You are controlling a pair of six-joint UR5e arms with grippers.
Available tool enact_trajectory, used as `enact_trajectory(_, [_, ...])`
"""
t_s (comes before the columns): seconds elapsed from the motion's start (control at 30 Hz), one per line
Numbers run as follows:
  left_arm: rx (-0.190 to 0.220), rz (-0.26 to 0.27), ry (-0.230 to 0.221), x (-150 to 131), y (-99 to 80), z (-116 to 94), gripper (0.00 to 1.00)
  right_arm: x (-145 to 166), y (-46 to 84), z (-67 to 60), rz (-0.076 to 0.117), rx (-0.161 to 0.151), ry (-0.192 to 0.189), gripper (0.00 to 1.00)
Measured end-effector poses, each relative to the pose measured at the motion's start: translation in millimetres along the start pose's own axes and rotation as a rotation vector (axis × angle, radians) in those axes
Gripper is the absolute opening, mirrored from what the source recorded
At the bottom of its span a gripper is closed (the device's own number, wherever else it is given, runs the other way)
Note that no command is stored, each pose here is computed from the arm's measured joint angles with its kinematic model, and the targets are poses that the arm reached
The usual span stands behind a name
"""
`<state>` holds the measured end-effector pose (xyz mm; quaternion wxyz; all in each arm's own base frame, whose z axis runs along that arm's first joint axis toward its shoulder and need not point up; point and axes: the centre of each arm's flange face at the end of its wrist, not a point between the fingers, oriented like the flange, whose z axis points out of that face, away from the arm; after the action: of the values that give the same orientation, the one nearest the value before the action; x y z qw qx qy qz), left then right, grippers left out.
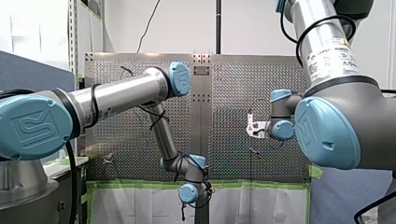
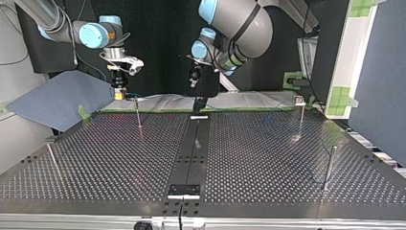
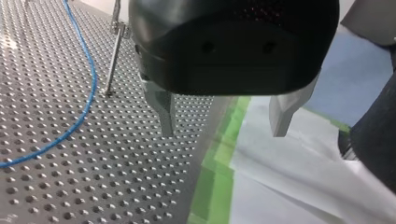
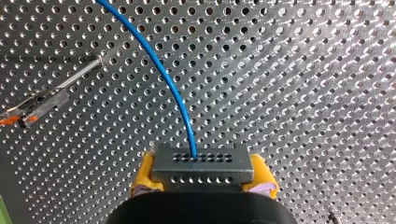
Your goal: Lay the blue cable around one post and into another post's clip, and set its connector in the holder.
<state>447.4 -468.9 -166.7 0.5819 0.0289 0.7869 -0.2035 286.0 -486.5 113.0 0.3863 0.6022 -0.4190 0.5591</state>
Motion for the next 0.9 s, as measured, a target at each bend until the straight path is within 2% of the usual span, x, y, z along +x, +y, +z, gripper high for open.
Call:
enact_trajectory(0.3, [0.041,0.009,-0.145,-52.5,-30.4,13.3,1.0,0.0,0.1,0.0,0.0,0.0,0.0,0.0])
enact_trajectory(0.4, [0.051,0.002,-0.177,-62.2,-35.4,16.0,1.0,-0.1,0.1,0.0,0.0,0.0,-0.001,0.0])
enact_trajectory(0.57, [0.06,-0.003,-0.202,-67.0,-38.3,17.9,1.0,-0.1,0.0,-0.1,0.0,0.0,-0.001,0.0])
enact_trajectory(0.9, [0.064,0.009,-0.205,-66.9,-38.6,18.2,1.0,-0.3,0.0,-0.3,0.0,0.0,-0.003,0.0])
